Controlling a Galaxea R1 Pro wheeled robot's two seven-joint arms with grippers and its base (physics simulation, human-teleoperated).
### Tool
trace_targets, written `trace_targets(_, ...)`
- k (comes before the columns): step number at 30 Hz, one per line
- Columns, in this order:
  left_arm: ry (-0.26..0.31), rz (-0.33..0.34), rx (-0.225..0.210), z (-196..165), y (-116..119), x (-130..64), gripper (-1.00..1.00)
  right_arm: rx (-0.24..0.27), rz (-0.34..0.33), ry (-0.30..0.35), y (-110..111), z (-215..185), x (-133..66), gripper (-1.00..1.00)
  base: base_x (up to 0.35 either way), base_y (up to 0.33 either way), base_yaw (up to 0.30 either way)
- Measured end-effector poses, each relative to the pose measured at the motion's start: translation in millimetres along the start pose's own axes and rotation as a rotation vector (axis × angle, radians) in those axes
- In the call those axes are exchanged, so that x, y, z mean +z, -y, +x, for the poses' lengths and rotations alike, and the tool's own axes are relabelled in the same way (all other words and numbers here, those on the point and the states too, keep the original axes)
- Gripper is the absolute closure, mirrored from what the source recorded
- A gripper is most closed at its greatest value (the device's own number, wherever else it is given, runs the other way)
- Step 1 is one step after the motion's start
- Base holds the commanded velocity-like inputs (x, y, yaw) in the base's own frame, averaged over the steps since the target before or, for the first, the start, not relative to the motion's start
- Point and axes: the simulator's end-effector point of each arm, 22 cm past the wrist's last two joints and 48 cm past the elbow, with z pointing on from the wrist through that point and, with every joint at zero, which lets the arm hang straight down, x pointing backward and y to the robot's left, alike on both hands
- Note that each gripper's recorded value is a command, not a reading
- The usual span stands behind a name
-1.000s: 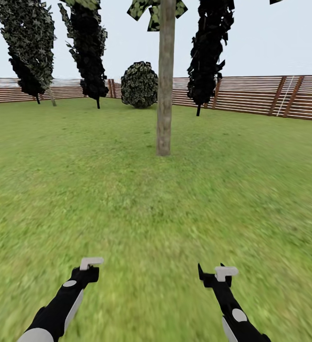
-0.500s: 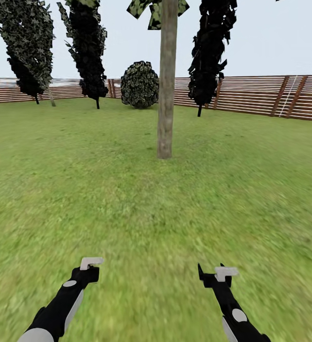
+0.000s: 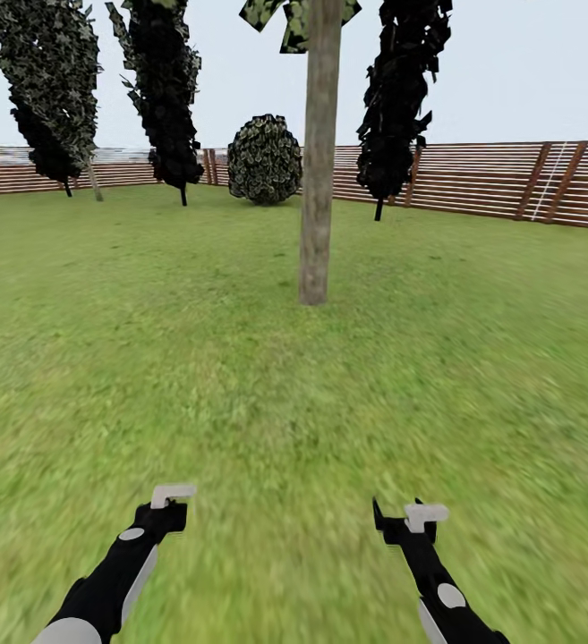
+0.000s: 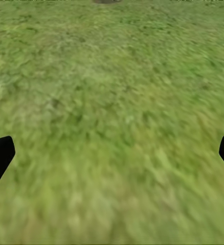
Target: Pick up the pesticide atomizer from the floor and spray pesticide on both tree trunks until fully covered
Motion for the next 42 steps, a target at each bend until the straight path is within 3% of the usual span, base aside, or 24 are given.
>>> trace_targets(24, 0.000, 0.000, 0.000, -0.2, -0.1, 0.0, 1.00, 0.001, -0.001, -0.002, -0.2, 0.7, -0.2, -1.00, 0.337, 0.053, -0.002)
trace_targets(42, -0.016, 0.000, 0.002, 8.7, 0.4, 3.5, 1.00, 0.001, -0.001, -0.018, -0.3, 9.7, 0.2, -1.00, 0.337, 0.000, -0.100)
